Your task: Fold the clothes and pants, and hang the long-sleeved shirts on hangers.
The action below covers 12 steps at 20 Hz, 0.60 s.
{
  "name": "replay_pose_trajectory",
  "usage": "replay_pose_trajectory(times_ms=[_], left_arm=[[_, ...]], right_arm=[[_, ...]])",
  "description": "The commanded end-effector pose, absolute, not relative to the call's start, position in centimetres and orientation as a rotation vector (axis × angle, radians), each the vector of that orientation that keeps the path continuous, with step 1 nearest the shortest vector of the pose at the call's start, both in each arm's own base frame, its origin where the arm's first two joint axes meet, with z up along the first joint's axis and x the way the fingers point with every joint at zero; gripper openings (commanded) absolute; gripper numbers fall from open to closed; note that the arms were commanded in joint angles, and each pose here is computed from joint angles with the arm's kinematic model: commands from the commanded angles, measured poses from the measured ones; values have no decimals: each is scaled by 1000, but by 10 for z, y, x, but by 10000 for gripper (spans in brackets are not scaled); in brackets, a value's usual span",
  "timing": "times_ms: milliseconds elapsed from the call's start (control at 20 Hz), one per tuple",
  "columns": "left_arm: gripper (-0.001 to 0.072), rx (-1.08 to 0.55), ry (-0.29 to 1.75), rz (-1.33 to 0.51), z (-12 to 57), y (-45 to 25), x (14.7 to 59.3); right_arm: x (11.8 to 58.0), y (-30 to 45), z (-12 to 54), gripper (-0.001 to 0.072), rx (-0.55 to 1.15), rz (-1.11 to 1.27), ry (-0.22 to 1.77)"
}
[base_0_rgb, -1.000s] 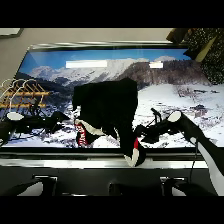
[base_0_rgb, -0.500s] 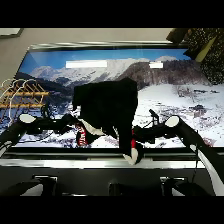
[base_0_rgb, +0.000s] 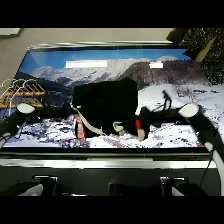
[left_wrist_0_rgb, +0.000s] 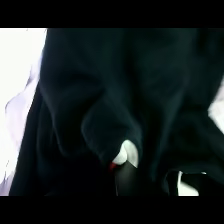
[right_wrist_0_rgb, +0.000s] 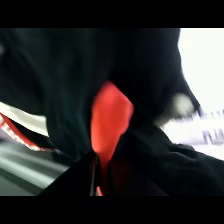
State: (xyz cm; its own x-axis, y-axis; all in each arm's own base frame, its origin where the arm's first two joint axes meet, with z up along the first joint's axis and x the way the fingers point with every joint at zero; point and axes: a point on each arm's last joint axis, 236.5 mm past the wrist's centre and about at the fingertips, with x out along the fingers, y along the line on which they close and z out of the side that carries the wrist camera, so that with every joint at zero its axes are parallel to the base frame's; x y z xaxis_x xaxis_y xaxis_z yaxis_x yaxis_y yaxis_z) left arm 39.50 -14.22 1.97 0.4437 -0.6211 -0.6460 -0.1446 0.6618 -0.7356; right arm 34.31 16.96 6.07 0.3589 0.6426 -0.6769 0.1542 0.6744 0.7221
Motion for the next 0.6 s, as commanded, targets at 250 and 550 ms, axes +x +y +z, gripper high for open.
replay_pose_trajectory(times_ms=[250, 550], left_arm=[[38, -441, 416, -323, 363, -51, 427], [39, -310, 44, -51, 500, -2, 300]], right_arm=[[376, 84, 463, 43, 585, 458, 206], [226, 45, 600, 43, 362, 246, -248]])
